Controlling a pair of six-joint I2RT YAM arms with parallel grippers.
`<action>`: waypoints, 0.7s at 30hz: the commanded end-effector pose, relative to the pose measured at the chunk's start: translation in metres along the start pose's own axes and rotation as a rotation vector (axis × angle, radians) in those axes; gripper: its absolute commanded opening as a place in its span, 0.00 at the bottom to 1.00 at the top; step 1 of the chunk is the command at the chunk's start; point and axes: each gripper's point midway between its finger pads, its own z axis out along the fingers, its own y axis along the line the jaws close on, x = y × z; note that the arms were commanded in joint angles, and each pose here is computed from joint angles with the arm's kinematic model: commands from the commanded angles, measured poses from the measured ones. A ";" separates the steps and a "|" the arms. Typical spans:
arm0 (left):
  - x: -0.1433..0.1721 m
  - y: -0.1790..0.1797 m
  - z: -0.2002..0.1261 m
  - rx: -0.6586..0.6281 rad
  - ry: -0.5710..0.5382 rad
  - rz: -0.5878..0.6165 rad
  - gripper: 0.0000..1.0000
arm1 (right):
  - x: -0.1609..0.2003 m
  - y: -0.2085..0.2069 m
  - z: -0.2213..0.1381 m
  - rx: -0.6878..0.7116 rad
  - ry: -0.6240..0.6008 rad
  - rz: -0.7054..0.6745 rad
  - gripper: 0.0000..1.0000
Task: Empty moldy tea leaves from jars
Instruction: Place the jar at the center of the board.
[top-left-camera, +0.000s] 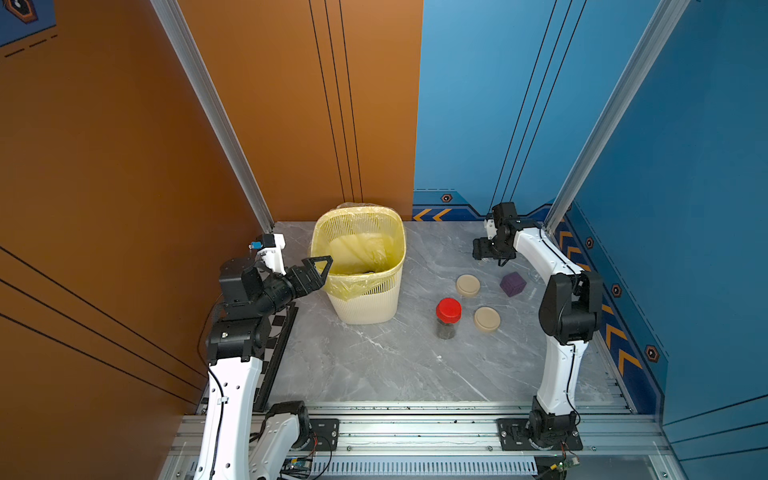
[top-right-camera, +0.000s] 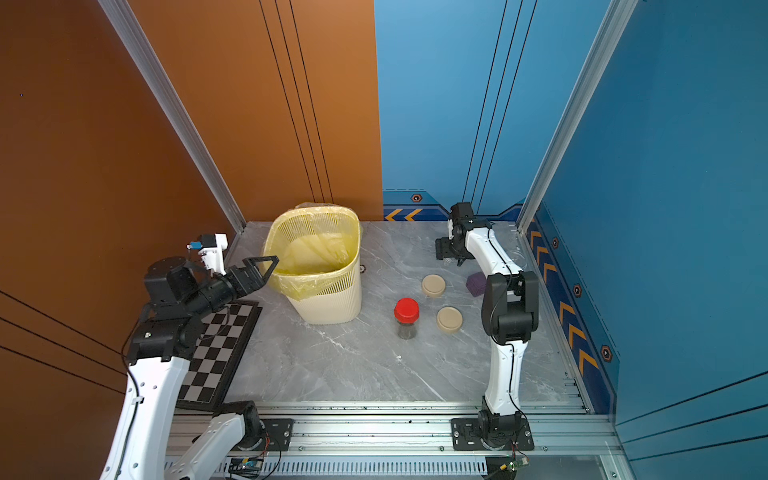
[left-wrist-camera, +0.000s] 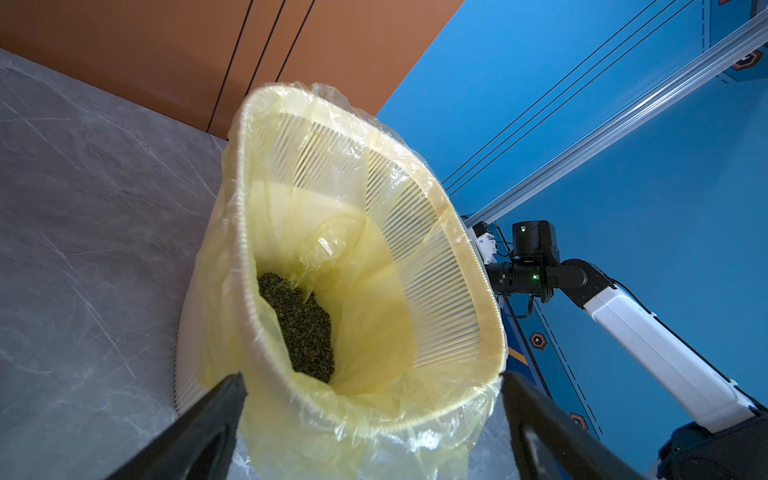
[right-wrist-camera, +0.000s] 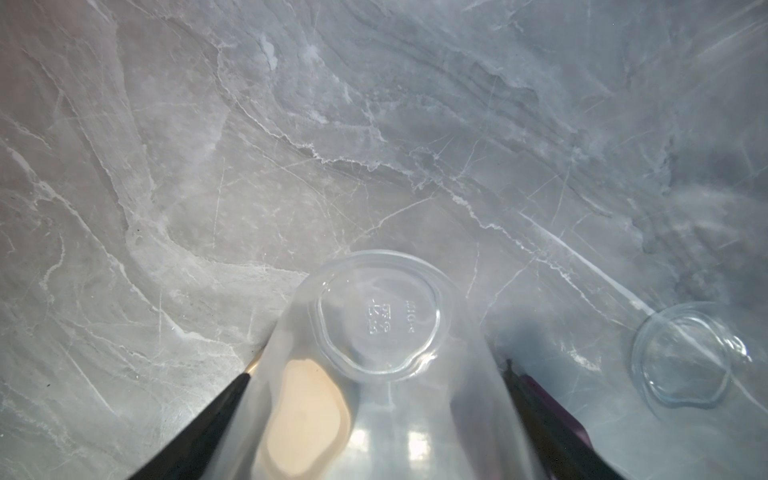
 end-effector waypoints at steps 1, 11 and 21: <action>-0.009 -0.019 -0.008 0.057 -0.016 0.069 0.98 | 0.002 -0.008 0.007 0.026 0.034 0.000 0.44; -0.002 -0.015 -0.007 0.054 -0.005 0.061 0.98 | 0.015 -0.009 0.035 0.019 0.097 0.023 0.45; -0.001 -0.011 -0.005 0.043 -0.003 0.063 0.98 | 0.017 -0.010 0.046 0.026 0.114 0.055 0.68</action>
